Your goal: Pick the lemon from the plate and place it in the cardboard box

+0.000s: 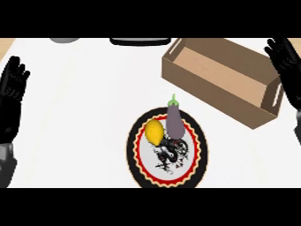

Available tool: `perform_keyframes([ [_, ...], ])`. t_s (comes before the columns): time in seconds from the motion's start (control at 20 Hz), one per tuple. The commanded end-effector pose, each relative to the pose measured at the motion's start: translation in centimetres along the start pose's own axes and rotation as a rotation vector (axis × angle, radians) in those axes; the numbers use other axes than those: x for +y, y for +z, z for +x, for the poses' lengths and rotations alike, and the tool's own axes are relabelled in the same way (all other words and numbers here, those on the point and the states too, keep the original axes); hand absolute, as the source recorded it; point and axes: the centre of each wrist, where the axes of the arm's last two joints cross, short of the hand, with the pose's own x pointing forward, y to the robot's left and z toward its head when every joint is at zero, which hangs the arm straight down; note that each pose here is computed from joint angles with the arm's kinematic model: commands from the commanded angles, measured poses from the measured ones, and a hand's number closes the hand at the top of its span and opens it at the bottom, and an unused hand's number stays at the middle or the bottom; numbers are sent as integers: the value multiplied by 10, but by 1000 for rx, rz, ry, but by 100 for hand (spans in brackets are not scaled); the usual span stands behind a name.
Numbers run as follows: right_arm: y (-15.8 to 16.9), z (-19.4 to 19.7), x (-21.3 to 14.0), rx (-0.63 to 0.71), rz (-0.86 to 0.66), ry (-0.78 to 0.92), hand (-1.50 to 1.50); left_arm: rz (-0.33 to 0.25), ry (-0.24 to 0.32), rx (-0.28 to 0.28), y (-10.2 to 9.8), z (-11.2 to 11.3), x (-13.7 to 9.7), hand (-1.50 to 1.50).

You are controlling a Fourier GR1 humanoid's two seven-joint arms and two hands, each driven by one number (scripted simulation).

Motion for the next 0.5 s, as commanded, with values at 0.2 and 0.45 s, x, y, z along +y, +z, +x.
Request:
perform_keyframes([
  [0.2,54,-47,135,297,-36,33,-150,-346,-10,19,17,-6,-52,0],
  [0.45,68,-83,103,230,-3,564,-150,-423,26,57,22,-8,-69,0],
])
